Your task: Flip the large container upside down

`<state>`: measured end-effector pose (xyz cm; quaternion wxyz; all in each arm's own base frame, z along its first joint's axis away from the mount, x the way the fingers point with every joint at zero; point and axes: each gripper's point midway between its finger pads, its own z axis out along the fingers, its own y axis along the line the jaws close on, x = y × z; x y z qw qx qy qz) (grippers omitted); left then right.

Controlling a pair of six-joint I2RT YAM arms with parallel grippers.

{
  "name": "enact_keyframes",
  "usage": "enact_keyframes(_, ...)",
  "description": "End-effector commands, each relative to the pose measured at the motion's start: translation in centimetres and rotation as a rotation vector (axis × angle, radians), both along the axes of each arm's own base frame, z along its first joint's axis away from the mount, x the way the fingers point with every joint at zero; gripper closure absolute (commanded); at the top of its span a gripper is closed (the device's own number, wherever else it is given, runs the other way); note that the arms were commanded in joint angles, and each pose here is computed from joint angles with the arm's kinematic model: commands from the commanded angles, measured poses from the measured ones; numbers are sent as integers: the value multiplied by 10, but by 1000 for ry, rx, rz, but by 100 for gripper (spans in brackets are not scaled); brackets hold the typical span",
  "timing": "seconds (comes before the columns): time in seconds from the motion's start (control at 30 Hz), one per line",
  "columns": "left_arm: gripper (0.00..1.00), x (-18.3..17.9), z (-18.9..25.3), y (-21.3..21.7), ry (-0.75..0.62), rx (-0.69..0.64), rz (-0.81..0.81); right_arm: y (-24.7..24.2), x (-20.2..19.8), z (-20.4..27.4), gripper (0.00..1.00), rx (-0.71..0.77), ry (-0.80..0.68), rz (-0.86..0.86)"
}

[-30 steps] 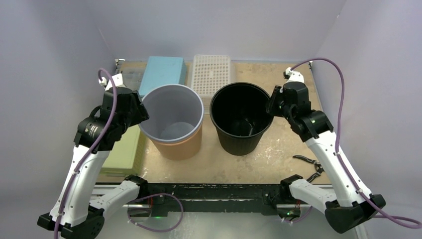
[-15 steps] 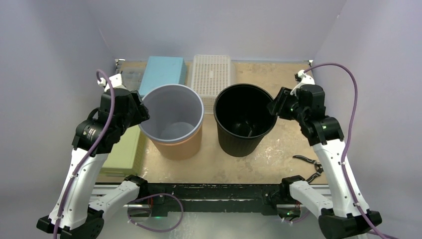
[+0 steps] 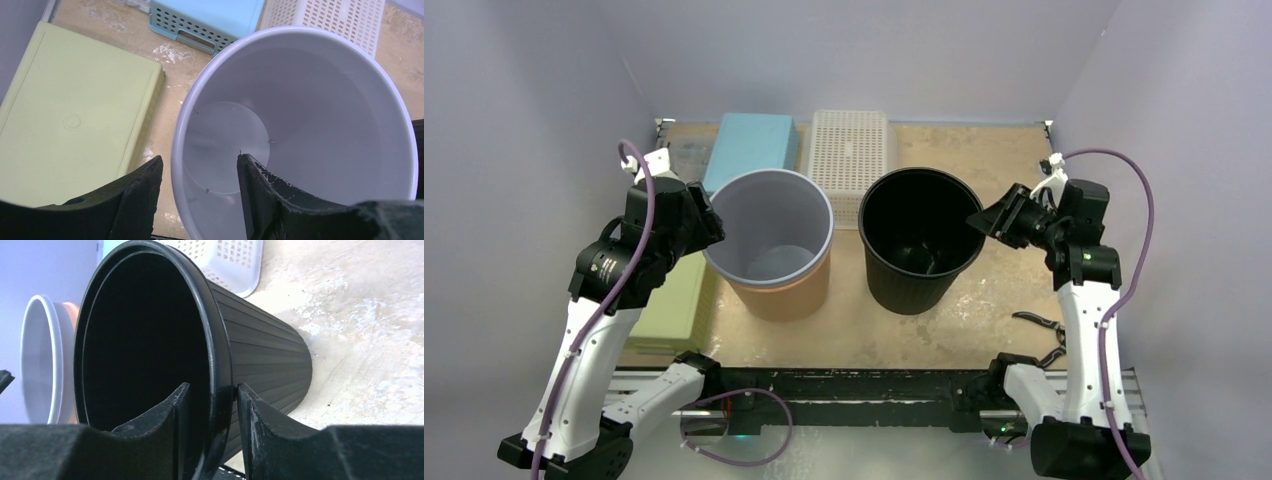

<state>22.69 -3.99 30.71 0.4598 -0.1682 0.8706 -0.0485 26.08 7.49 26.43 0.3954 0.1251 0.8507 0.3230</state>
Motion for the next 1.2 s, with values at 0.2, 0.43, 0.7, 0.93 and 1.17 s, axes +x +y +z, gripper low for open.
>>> enact_keyframes(0.2, 44, 2, 6, 2, -38, 18, -12, 25, -8, 19, 77, 225, -39, 105)
enact_keyframes(0.43, 44, 0, 1, 2, -28, 24, -18, 24, -6, 41, 97, 235, -106, 88)
enact_keyframes(0.7, 42, -3, 3, 8, -40, 39, -6, -13, 11, 80, 100, 52, -215, -115)
enact_keyframes(0.93, 36, -4, 6, 11, -49, 59, -4, -74, 18, 122, 100, -228, -317, -380)
enact_keyframes(1.17, 15, 15, 25, 12, -68, 171, -64, -116, 18, 150, 100, -416, -345, -542)
